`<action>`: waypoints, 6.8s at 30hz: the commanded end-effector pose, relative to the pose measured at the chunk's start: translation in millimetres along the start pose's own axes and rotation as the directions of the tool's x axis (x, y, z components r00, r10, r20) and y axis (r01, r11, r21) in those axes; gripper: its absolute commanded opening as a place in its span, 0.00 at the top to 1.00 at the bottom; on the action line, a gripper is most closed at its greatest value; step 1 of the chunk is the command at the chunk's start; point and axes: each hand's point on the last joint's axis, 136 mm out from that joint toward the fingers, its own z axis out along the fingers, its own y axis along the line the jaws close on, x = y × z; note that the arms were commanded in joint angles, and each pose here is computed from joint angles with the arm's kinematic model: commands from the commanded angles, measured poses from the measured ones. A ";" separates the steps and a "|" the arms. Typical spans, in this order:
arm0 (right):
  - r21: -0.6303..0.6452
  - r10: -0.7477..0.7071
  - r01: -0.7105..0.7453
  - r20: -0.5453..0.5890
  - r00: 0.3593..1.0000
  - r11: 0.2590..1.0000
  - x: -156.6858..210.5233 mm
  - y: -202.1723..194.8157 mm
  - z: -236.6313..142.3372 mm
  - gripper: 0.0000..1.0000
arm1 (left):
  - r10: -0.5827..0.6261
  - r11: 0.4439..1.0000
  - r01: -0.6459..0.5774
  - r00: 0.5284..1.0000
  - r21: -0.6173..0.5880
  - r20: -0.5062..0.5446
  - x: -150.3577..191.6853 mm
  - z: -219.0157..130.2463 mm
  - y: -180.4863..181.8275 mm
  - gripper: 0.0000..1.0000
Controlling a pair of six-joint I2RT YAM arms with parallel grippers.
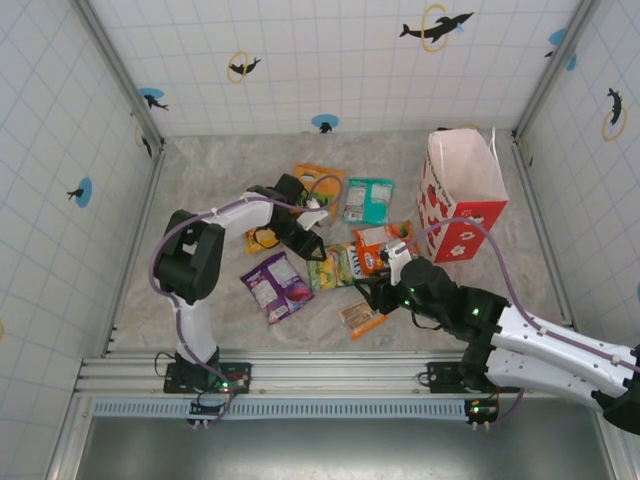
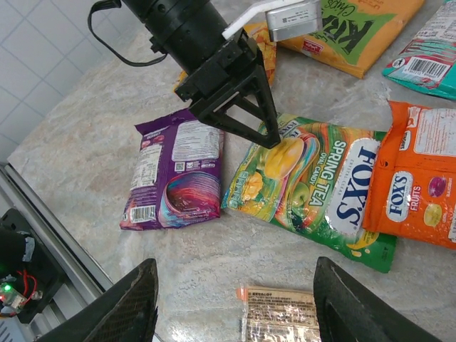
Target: Place the snacks into the paper bag
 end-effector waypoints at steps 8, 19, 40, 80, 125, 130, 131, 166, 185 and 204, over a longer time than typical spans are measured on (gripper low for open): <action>-0.028 0.003 -0.002 0.044 0.999 1.000 -7.0 3.1 -1.6 0.41 | 0.074 0.997 -0.073 0.997 -0.026 0.038 -30.4 -6.7 3.3 0.36; -0.047 0.013 -0.011 0.040 0.999 0.999 -6.4 6.5 -3.1 0.42 | 0.049 0.999 -0.050 0.998 -0.021 -0.037 -11.1 13.6 14.8 0.36; -0.032 0.029 -0.027 0.057 0.998 0.999 -6.2 1.6 -4.4 0.43 | -0.103 0.993 0.106 0.992 -0.041 0.077 17.0 -5.9 -19.5 0.39; -0.011 0.052 -0.051 0.113 0.992 0.999 -5.5 -9.3 -11.7 0.43 | -0.072 0.989 0.075 0.997 -0.131 0.027 17.2 20.4 -32.5 0.90; -0.348 0.268 -0.110 0.450 0.852 0.931 -85.5 17.6 -36.9 0.41 | 0.066 0.869 -0.388 0.708 0.309 0.703 -44.3 -161.5 -197.5 1.00; -0.323 0.319 -0.183 0.440 0.839 0.928 -88.1 7.7 -30.8 0.53 | 0.077 0.864 -0.403 0.698 0.302 0.712 -44.7 -163.7 -200.4 1.00; -0.318 0.325 -0.193 0.442 0.836 0.928 -88.6 5.7 -29.9 0.55 | 0.079 0.862 -0.406 0.699 0.303 0.711 -44.3 -163.4 -201.3 1.00; 0.362 -0.265 0.066 0.535 0.802 0.930 -313.1 -110.7 -138.7 0.95 | -0.087 0.992 0.129 0.705 -0.007 0.704 -80.1 -157.6 -98.2 0.21; 0.377 -0.025 -0.064 0.227 0.974 0.924 -265.3 -204.0 -145.7 0.95 | -0.115 0.988 0.157 0.751 -0.006 0.650 -78.5 -136.6 -87.2 0.22; 0.542 0.061 0.084 -0.244 0.968 0.836 -193.2 -226.6 -101.0 0.92 | -0.137 0.985 0.170 0.782 0.004 0.608 -78.4 -124.9 -83.3 0.24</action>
